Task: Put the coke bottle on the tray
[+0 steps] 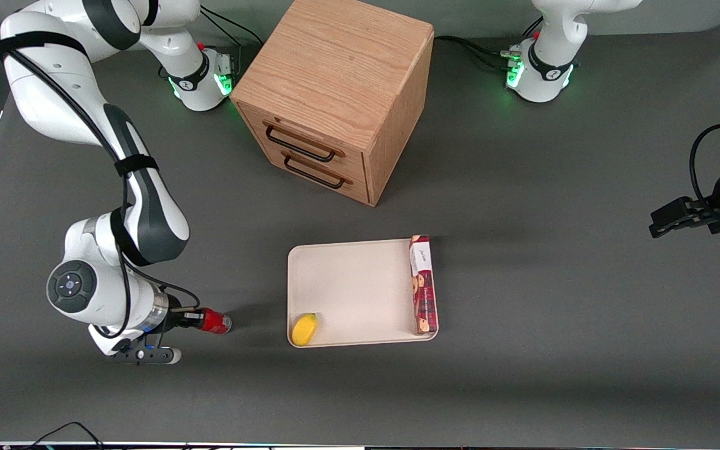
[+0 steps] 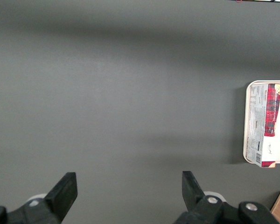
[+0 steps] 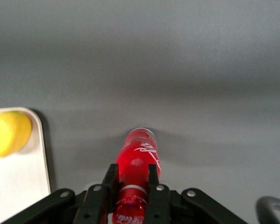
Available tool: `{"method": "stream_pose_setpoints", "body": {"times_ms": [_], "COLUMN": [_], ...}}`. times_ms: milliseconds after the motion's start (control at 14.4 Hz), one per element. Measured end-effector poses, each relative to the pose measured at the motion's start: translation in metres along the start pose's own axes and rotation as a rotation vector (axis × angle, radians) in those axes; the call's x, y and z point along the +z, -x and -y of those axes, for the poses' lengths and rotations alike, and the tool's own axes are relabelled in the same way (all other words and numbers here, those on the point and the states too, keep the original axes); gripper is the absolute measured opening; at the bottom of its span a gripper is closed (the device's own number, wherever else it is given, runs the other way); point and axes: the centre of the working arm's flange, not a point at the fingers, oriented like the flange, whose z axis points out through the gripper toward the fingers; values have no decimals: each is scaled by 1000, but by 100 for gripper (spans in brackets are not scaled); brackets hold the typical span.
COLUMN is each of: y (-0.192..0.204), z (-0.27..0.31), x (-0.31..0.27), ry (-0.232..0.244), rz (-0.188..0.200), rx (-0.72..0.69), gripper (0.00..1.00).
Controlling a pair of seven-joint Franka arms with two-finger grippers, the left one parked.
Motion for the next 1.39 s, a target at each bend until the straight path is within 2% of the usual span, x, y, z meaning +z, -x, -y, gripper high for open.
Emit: {"method": "stream_pose_setpoints", "body": {"times_ms": [139,347,485,624,762,1040,1248,1386], "y": [9,35,61,85,102,125,116,120], "z": [5,15,24,39,69,149,184,206], "x": [-42,-134,-188,-224,-242,-220,-164,-114], "ry": [9,18,25,25,3,-43,-84,-80], "rz": [30,26,36,62,72,121,101,80], "rx": [-8,-28,-48,-61,-9,174,262,301], "gripper": [30,30,30,30,30,30,30,30]}}
